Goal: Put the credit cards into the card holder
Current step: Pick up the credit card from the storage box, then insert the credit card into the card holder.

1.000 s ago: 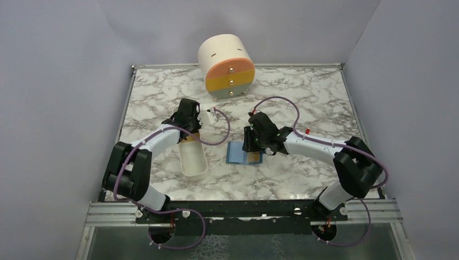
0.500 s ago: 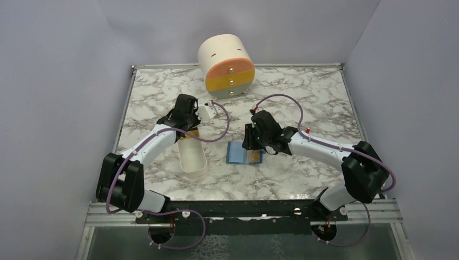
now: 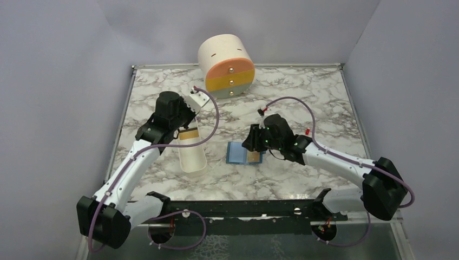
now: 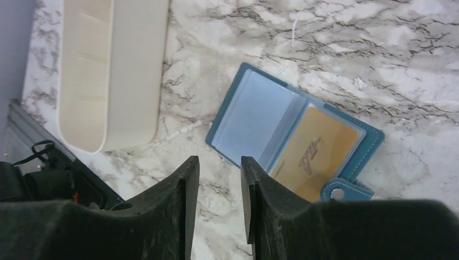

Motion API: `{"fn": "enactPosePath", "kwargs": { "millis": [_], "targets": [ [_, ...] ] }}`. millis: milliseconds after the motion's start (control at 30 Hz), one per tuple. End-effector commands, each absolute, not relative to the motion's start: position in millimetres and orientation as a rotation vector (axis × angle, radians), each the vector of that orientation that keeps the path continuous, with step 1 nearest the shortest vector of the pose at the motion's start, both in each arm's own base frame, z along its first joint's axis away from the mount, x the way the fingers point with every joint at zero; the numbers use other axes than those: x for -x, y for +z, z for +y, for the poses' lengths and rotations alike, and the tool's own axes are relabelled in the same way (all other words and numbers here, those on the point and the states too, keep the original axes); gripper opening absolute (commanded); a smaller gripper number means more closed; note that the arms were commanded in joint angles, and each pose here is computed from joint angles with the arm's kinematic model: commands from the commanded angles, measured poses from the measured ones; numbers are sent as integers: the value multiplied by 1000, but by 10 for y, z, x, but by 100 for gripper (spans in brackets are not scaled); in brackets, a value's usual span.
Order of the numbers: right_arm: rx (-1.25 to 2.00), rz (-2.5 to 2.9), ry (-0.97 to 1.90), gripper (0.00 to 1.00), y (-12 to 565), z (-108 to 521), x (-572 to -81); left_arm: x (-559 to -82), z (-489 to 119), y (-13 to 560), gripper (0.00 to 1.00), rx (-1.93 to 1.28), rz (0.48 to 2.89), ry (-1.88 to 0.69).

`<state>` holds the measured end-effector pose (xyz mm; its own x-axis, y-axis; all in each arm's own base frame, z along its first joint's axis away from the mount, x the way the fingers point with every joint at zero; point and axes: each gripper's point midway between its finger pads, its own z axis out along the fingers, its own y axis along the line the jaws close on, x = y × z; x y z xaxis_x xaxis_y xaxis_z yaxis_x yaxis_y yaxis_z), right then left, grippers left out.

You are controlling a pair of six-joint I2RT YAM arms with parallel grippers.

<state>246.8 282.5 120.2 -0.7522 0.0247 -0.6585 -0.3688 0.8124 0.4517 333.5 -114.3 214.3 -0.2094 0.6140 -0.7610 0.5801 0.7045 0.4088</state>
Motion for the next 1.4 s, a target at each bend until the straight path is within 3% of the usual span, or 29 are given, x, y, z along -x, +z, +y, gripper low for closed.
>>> {"fn": "enactPosePath", "kwargs": {
  "millis": [0,333,533,767,1167,1367],
  "targets": [
    [287,2115,1013,35,1721,3048,-2402,-3044,-1525,2342,0,-764,1881,-323],
    [356,1939,1391,42,2421,3272,-2031,-2368,-2168,2550,0,-728,1873,-996],
    [308,1887,1375,55,2484,3194,-2055,-2151,-2284,2617,0,-664,1897,-1205],
    [330,1825,1440,57,2583,3239,-2012,-1944,-2377,2635,0,-655,1895,-1396],
    [308,1839,1445,57,2468,3253,-2031,-1863,-2414,2667,0,-625,1872,-1495],
    [337,1814,1499,37,2491,3293,-1972,-1865,-2441,2623,0,-592,1879,-1542]
  ]
}}
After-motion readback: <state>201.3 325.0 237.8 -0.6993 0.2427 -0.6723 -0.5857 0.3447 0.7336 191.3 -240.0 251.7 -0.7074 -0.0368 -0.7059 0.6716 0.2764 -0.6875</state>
